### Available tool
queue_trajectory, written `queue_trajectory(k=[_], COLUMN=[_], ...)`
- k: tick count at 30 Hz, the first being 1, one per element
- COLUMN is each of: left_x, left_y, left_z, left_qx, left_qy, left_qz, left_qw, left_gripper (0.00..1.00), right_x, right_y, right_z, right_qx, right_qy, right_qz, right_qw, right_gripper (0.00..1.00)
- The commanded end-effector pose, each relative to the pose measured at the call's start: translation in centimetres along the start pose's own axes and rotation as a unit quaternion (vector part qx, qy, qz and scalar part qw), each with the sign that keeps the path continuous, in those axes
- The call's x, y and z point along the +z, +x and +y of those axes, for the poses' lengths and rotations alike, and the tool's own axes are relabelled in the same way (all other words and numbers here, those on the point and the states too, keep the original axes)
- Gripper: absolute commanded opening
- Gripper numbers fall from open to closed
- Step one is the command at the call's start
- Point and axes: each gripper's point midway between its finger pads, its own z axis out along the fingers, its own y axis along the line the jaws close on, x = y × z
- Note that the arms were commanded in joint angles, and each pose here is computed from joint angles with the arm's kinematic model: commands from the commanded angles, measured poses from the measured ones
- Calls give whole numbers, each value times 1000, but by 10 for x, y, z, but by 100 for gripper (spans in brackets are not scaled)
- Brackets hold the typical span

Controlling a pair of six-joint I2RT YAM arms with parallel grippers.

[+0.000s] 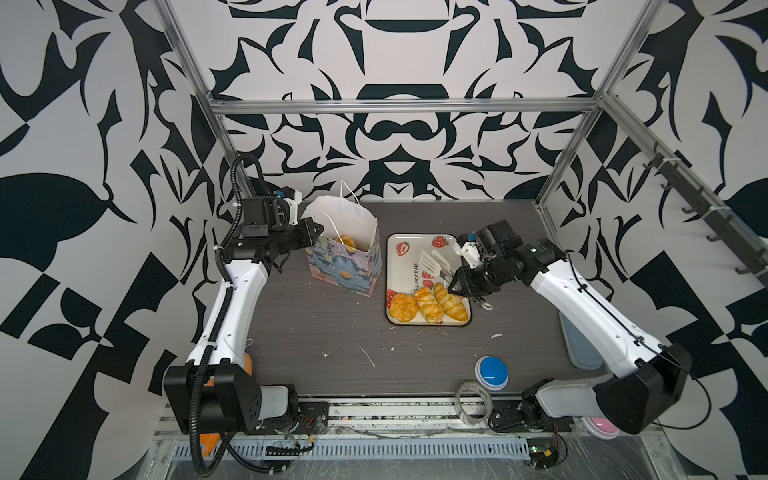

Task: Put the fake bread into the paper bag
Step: 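Withdraw the empty tongs with the right gripper back over the tray, then lower the tongs with the right gripper onto the long striped roll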

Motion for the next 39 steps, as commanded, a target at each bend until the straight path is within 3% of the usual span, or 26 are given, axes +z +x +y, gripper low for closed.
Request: queue_trajectory(k=[1, 7, 20, 39], left_x=[1, 2, 4, 4], left_y=[5, 7, 7, 7], left_z=[-1, -1, -2, -2], left_qx=[-5, -6, -5, -5], left_qy=[7, 7, 9, 10], left_qz=[5, 8, 10, 10], left_qw=[1000, 1000, 1000, 1000], left_gripper=[2, 2, 2, 2], right_x=[-11, -6, 11, 24], right_y=[15, 33, 49, 50], right_z=[-21, -40, -52, -56], right_qx=[6, 23, 37, 39], right_qy=[53, 93, 106, 104], right_qz=[7, 44, 79, 89], right_qw=[999, 994, 991, 990], right_gripper=[38, 38, 41, 49])
